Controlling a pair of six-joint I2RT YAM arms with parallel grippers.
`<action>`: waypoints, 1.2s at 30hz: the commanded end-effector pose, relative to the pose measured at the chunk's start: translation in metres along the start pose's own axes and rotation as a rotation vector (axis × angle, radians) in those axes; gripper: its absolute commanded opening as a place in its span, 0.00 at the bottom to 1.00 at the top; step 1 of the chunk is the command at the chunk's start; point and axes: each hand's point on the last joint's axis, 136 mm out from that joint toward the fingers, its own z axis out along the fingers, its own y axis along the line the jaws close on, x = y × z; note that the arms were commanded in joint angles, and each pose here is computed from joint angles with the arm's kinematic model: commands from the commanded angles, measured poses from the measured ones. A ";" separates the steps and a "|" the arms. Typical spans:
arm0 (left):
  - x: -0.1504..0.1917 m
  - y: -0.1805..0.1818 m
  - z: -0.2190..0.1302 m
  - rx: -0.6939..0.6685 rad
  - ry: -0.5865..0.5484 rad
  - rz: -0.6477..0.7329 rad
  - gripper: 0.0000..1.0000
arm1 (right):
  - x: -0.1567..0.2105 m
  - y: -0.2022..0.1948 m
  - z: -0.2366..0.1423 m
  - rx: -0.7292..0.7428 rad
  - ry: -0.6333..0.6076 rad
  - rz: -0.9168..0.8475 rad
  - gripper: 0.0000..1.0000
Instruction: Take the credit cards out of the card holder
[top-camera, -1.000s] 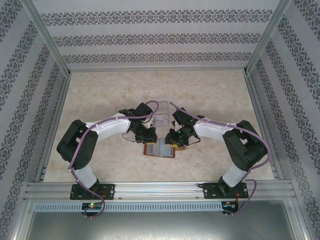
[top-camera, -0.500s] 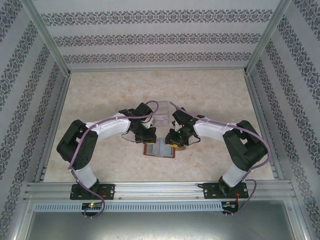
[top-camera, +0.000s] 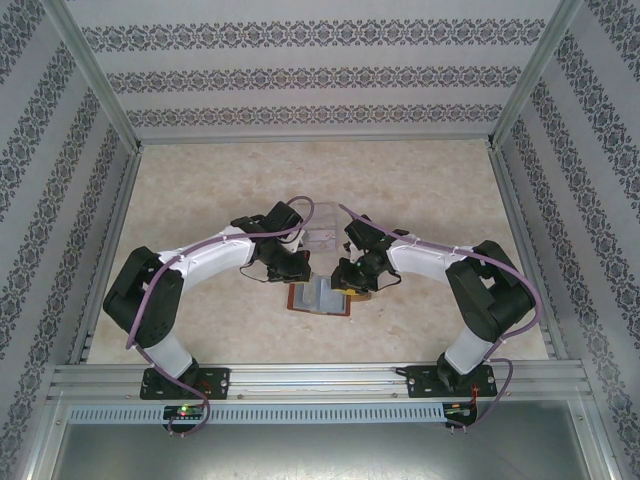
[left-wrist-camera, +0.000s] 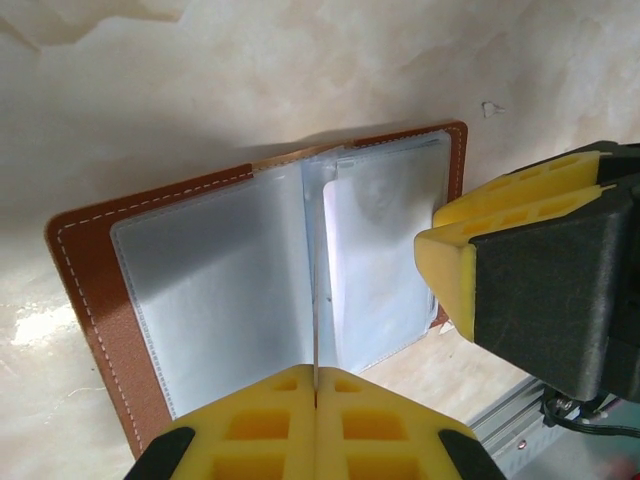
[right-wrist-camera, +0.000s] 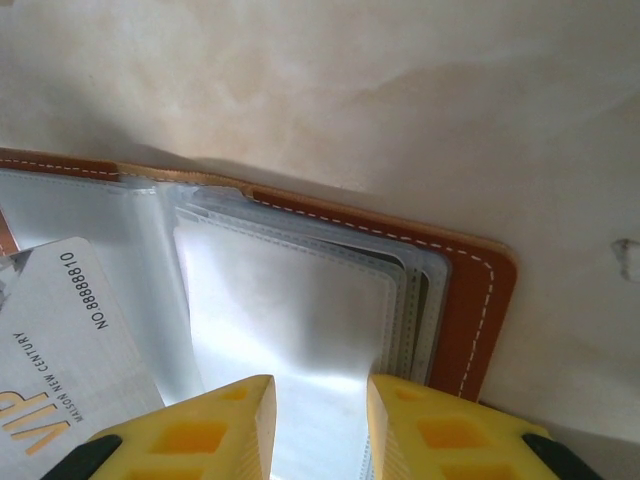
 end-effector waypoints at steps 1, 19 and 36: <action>-0.007 -0.003 -0.014 -0.015 -0.022 0.086 0.01 | 0.001 0.001 -0.003 0.025 -0.007 -0.020 0.32; -0.030 -0.013 -0.029 -0.100 0.027 0.695 0.00 | -0.001 -0.002 -0.007 0.041 -0.010 -0.028 0.33; -0.079 -0.009 -0.051 -0.318 0.050 1.091 0.00 | -0.008 -0.007 -0.034 0.035 -0.081 -0.021 0.33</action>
